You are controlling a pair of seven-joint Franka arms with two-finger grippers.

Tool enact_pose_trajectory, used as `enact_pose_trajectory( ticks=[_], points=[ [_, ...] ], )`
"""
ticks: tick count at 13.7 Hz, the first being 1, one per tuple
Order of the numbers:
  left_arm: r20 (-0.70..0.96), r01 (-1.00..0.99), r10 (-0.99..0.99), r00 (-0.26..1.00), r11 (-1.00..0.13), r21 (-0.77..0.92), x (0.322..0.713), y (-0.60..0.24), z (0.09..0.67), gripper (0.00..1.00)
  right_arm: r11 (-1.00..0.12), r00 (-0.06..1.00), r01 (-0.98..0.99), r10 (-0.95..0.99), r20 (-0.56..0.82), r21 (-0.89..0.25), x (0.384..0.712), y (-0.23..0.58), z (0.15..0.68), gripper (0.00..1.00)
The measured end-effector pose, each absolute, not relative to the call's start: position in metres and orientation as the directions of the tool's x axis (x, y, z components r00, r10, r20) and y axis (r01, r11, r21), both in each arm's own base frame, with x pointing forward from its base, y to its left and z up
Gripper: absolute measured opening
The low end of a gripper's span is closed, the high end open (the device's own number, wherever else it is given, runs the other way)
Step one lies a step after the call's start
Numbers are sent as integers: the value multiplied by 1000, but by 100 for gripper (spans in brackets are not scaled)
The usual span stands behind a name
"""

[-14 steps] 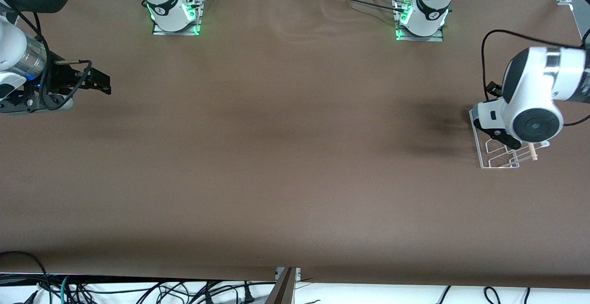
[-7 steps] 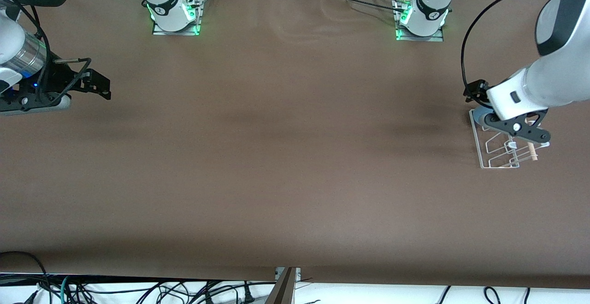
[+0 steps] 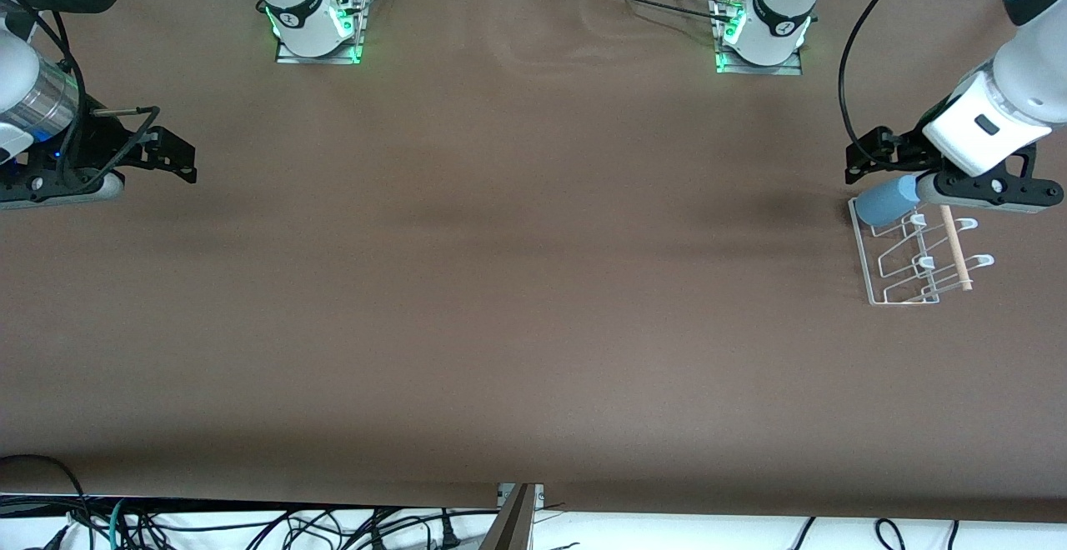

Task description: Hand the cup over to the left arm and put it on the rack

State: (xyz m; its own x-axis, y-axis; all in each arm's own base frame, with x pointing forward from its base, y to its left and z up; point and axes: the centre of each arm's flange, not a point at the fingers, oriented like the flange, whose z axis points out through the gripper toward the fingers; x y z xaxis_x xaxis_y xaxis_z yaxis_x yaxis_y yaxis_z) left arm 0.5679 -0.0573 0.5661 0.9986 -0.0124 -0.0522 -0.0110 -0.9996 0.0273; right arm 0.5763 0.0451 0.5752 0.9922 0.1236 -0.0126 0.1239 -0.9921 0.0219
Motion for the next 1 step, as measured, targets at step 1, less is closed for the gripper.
enact_pose_trajectory(
  ticks=[1],
  points=[
    [-63, 16, 14, 998, -1000, 25, 567, -57, 559, 100, -992, 992, 124, 124, -13, 22, 576, 45, 575, 99]
  ],
)
